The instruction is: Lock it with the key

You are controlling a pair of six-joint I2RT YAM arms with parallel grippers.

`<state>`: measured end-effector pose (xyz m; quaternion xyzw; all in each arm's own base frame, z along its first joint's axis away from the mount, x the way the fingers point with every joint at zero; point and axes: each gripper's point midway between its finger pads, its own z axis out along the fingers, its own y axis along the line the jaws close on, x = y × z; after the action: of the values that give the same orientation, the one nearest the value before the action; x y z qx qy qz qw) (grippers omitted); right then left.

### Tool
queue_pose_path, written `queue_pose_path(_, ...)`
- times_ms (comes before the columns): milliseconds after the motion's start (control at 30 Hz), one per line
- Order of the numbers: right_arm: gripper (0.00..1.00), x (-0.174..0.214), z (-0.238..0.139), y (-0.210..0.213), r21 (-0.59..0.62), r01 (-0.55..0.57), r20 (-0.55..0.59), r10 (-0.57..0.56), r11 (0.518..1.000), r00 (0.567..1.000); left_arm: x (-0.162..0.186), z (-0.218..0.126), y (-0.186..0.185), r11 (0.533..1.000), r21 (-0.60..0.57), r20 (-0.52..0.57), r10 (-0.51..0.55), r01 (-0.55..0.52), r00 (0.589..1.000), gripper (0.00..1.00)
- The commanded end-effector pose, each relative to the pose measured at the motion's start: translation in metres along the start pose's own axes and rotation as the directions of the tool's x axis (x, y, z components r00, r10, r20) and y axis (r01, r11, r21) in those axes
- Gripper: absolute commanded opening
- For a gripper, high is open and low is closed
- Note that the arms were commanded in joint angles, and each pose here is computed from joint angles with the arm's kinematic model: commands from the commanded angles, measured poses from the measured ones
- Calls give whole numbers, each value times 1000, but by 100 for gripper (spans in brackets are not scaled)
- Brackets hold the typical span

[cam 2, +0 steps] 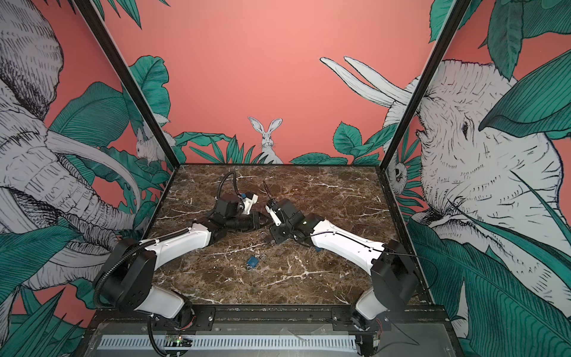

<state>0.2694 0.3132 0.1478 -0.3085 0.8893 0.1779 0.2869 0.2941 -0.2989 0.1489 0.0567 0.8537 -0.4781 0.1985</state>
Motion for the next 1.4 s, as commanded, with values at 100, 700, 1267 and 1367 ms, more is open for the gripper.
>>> queue_pose_path(100,19,-31,-20,7,-7,2,102,-1,1000,995,2,2,-10,999,46,-13,11,-11,1000,23)
queue_pose_path(700,54,-29,-26,17,-91,-6,125,18,996,992,-5,-2,-19,997,79,27,0,-2,1000,0)
queue_pose_path(1267,56,-10,-44,-28,-170,-145,315,193,975,929,-26,-27,-51,990,134,158,-57,35,986,0)
queue_pose_path(1367,53,-11,-41,-28,-179,-136,346,192,974,918,-26,-28,-53,990,134,161,-66,45,985,0)
